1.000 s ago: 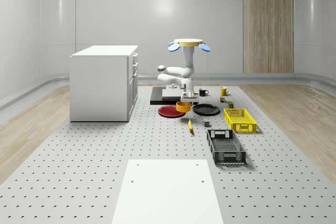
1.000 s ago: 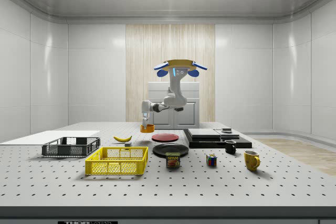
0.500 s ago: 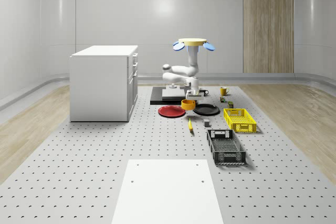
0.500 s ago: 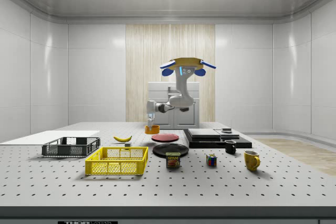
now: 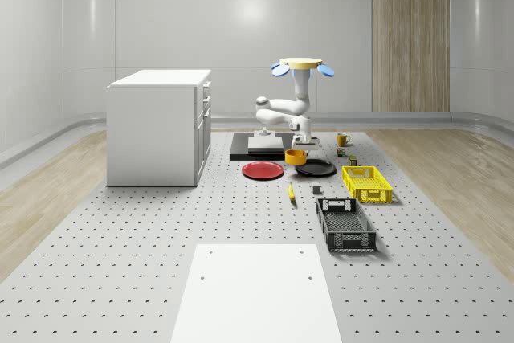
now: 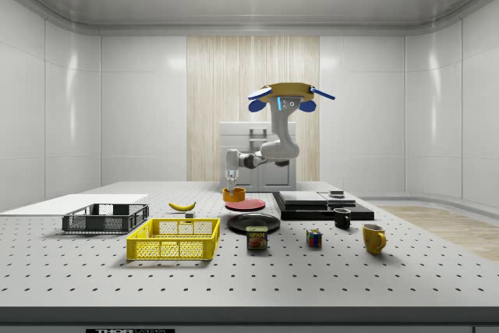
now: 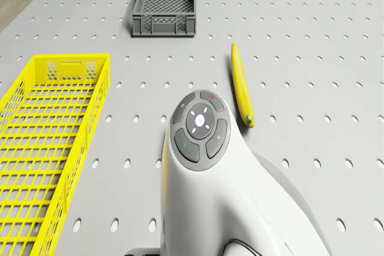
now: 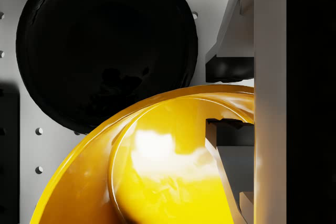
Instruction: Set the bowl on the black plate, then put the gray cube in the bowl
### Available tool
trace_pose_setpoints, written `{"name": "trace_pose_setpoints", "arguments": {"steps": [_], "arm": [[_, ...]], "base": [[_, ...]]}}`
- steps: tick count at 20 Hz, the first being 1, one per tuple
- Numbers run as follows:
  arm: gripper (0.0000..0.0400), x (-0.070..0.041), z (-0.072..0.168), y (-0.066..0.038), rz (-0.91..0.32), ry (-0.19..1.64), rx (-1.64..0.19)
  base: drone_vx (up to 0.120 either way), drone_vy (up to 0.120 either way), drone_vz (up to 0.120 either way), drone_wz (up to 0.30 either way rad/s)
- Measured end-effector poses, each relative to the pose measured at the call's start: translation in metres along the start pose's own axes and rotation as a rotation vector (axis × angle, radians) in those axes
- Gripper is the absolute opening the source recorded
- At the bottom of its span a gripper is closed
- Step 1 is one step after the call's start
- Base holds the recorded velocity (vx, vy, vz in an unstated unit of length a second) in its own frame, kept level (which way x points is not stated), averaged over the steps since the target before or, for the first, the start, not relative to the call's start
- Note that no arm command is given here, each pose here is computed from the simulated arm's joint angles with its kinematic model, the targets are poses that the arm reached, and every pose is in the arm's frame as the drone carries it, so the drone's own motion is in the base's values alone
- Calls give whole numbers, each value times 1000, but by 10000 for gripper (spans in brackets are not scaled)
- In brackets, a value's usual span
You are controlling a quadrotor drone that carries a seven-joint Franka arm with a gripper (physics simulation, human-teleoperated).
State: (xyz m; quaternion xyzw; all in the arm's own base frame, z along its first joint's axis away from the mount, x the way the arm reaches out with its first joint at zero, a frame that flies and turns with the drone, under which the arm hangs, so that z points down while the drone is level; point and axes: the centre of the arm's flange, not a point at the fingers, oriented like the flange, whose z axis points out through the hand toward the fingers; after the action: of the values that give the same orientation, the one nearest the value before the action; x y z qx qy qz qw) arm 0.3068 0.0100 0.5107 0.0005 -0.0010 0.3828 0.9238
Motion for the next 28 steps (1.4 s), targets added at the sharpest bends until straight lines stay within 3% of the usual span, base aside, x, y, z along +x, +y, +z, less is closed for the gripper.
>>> {"name": "trace_pose_setpoints", "arguments": {"steps": [13, 21, 28], "arm": [[100, 0, 0, 0, 0, 0, 0], [100, 0, 0, 0, 0, 0, 0], [100, 0, 1, 0, 0, 0, 0]], "base": [[-120, 120, 0, 0], [-5, 120, -85, 0], [0, 86, 0, 0]]}}
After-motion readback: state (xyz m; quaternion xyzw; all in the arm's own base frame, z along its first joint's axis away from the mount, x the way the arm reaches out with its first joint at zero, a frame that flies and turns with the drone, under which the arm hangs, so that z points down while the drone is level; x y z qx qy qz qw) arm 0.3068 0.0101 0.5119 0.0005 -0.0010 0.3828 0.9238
